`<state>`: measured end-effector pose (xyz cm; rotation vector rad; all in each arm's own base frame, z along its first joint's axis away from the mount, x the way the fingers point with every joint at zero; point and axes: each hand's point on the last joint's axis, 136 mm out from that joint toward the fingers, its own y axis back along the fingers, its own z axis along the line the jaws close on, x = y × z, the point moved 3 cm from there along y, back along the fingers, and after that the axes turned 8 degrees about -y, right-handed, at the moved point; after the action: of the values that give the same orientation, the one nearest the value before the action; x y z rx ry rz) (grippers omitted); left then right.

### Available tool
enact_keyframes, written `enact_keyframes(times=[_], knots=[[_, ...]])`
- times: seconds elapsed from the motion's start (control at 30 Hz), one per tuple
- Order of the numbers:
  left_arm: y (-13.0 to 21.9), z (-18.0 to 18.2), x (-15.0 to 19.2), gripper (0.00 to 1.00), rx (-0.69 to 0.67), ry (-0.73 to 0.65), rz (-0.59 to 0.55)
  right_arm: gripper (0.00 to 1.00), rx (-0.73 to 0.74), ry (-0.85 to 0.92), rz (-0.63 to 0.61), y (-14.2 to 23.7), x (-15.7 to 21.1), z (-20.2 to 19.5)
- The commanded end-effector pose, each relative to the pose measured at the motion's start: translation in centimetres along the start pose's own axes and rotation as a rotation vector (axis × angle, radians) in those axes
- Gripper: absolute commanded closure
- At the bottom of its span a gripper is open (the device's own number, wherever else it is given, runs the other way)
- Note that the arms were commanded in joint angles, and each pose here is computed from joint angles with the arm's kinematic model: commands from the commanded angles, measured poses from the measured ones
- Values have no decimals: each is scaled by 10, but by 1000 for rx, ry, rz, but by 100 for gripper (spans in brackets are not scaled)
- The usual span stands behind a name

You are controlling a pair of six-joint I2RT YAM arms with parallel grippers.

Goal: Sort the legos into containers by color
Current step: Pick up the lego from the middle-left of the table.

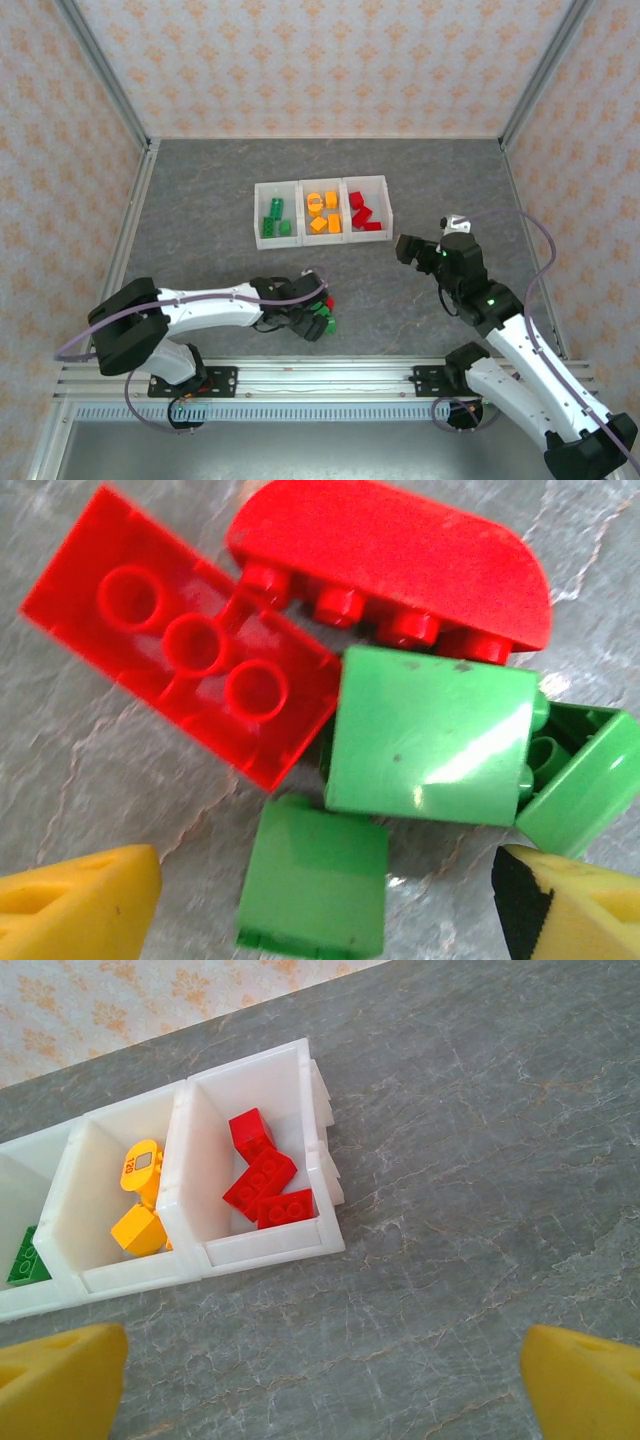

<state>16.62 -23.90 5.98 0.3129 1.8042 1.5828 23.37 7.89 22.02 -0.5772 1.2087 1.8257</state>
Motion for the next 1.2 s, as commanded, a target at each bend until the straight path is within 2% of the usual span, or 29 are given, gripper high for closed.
enact_keyframes(times=[0.0, 0.27, 0.43, 0.67, 0.8, 0.9, 0.97, 1.17], knots=[[-7, -5, -3, 14, 3, -68, 16, 0, 12, -8, -27, 2, -4, -3], [-21, -4, 15, 23, 5, -33, 91, 0, 11, -8, -28, 1, -3, -3], [-22, 0, 26, 25, 0, 54, 97, 0, 13, -6, -23, -1, -2, -3], [-17, 6, 34, 34, -5, 132, 83, 0, 14, -6, -23, -1, -2, -3], [-16, 9, 38, 42, -17, 159, 80, 0, 16, -9, -27, 0, -3, -4], [-16, 12, 42, 54, -31, 187, 73, 0, 11, -12, -34, 2, -4, -3], [-14, 15, 43, 58, -42, 206, 66, 0, 10, -16, -39, 2, -4, -4], [10, 24, 29, 74, -71, 306, -48, 0, 9, -15, -40, 3, -5, -4]])
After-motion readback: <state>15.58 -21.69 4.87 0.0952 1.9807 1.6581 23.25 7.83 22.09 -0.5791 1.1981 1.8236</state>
